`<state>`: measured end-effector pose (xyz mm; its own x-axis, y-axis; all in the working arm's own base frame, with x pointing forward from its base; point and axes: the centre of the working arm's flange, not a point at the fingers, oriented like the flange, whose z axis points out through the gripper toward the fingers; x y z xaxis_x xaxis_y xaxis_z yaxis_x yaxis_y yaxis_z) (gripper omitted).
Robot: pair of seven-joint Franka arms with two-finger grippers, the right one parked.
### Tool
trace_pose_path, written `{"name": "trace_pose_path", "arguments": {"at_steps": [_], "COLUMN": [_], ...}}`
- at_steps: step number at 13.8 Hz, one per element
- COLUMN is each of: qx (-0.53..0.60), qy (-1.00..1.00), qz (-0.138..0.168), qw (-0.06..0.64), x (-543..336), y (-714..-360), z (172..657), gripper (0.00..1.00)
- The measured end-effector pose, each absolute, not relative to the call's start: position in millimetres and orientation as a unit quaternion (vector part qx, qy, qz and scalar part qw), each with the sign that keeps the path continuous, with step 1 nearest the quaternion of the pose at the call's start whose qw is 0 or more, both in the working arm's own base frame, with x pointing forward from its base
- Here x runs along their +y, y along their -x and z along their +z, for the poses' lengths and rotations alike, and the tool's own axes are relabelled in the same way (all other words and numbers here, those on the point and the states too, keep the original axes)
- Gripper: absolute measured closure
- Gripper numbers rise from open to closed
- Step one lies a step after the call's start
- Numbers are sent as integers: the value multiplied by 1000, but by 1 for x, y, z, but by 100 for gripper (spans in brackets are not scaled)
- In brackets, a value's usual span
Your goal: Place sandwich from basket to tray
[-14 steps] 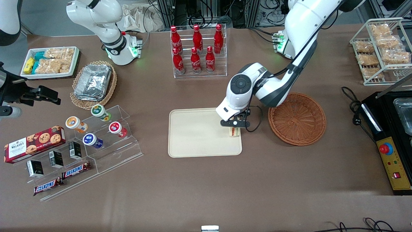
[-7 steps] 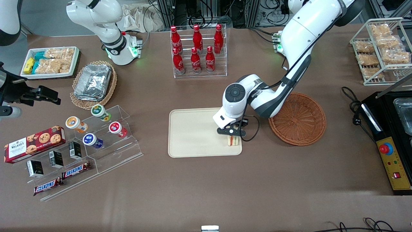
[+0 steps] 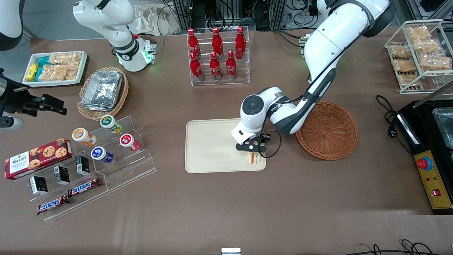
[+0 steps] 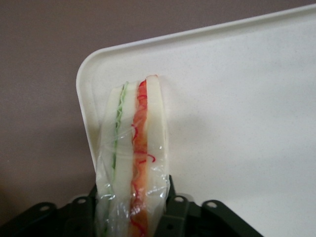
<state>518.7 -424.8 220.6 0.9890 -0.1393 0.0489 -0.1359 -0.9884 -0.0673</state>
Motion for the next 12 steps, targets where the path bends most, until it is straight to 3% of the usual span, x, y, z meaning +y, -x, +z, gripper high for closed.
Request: {"name": "trace_pose_path", "arguments": {"at_steps": [4,8,12], "qx": [34,-54,-152], "qy": [998,997,986], "qz": [-47,-62,-67], "qw": [29,6,0], "x": [-428,-401,-317], "y": [-532,-551,-563], "z": [251,371,488], "gripper": [2,0,0]}}
